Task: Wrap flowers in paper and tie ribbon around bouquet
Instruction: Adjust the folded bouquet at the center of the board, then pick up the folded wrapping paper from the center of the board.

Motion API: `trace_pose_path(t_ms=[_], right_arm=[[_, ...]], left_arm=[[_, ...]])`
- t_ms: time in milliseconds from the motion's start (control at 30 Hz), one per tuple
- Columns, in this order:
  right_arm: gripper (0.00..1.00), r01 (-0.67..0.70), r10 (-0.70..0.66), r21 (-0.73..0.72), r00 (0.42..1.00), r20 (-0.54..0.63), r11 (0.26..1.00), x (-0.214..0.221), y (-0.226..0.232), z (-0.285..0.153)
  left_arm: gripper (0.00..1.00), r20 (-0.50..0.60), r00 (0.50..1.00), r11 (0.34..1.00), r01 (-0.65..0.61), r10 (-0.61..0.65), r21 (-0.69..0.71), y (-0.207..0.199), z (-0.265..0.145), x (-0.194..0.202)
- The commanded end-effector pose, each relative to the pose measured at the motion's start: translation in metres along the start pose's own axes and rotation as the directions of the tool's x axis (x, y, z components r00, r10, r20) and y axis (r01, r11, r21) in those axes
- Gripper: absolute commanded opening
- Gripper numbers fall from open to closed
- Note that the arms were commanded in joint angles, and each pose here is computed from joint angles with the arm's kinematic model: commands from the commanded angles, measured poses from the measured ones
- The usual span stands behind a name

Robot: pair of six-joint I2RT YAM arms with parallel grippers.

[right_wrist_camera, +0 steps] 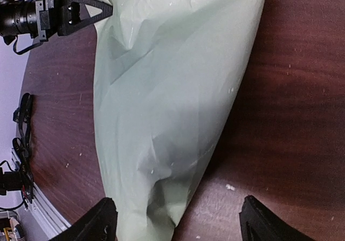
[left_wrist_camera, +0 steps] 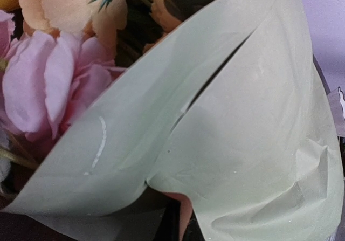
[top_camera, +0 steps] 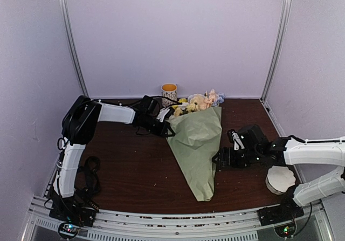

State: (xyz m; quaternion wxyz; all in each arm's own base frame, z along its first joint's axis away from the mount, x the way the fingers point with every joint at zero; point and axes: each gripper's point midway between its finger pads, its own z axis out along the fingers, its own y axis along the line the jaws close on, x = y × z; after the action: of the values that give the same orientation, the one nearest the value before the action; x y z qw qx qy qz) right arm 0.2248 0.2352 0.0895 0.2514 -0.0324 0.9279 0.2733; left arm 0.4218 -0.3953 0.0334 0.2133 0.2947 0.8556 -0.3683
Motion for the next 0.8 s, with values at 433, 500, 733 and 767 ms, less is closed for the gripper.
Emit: trace_pose_path(t_ms=[433,500,733,767], right_arm=[[0.86,-0.215,0.206,-0.185,0.976,-0.064,0.959,-0.045,0.000,0.070],[0.85,-0.228,0.214,-0.198,0.973,-0.088,0.953,-0.042,0.001,0.077],[0.60,-0.262,0.243,-0.237,0.964,-0.106,0.936,-0.037,0.003,0.087],[0.54,-0.262,0.244,-0.240,0.964,-0.102,0.935,-0.038,0.003,0.086]], left_arm=[[0.00,0.046,0.999,1.000,0.019,-0.017,-0.024,0.014,-0.001,-0.008],[0.00,0.046,0.999,1.000,0.021,-0.020,-0.022,0.014,-0.001,-0.007],[0.00,0.052,0.998,0.999,0.029,-0.028,-0.016,0.015,-0.002,-0.008],[0.00,0.051,0.998,0.999,0.031,-0.030,-0.016,0.015,-0.001,-0.008]])
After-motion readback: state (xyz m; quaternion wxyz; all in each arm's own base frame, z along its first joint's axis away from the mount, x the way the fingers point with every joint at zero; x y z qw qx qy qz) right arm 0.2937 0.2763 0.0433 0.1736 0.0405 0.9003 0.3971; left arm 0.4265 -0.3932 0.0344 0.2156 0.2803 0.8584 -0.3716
